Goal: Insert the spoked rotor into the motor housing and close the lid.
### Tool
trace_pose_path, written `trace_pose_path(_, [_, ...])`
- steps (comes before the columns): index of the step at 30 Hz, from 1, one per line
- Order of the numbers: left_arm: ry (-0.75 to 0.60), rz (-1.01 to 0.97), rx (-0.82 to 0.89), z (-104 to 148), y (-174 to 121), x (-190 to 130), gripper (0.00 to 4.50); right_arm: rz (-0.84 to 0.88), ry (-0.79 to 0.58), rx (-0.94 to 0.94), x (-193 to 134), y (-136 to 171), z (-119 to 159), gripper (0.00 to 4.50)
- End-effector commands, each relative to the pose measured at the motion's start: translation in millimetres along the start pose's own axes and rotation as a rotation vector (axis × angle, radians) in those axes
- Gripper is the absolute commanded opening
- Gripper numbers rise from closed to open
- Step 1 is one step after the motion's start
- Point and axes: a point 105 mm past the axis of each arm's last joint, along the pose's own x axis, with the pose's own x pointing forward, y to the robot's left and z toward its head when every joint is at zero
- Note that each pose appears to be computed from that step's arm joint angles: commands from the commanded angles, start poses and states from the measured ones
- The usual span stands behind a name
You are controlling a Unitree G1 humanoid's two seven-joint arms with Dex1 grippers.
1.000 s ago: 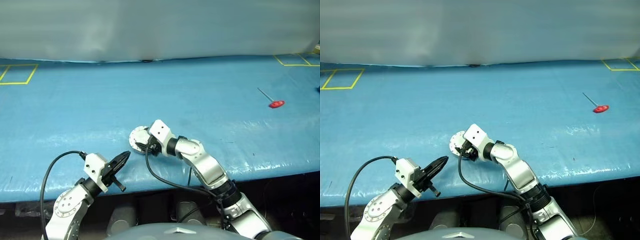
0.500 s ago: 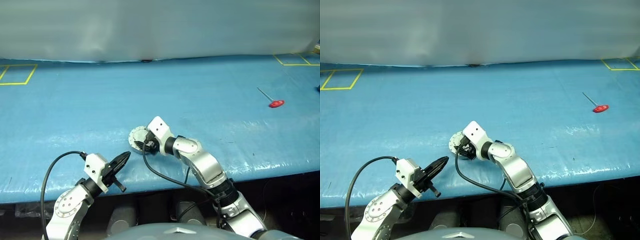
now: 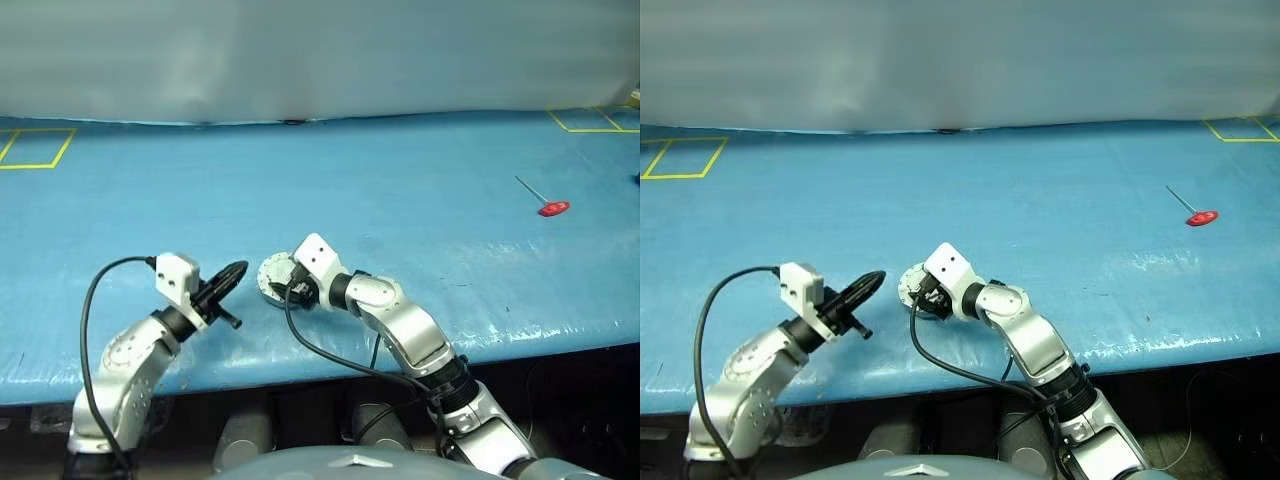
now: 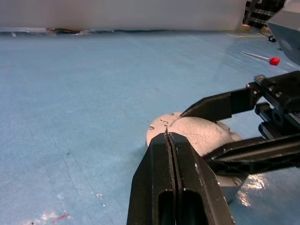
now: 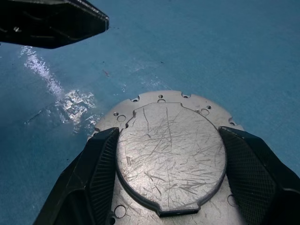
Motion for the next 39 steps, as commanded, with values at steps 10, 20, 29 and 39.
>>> trace_pose_path(10, [0.227, -0.162, -0.218, 10.5, 13.3, 27.2, 0.00, -0.017, 0.112, 0.041, 0.6, -0.4, -33.8, 3.05])
trace_pose_path(20, [0.382, -0.216, -0.228, -2.8, 9.9, 27.1, 0.00, -0.028, 0.105, 0.044, 0.7, -1.5, -33.2, 3.05])
trace_pose_path(29, [0.475, -0.210, -0.238, -23.5, 6.3, 33.7, 0.00, -0.023, 0.099, 0.038, 2.5, -1.1, -31.2, 3.05])
trace_pose_path(39, [0.517, -0.213, -0.247, -35.8, -0.9, 46.1, 0.00, -0.027, 0.102, 0.034, -1.2, -2.2, -32.1, 3.05])
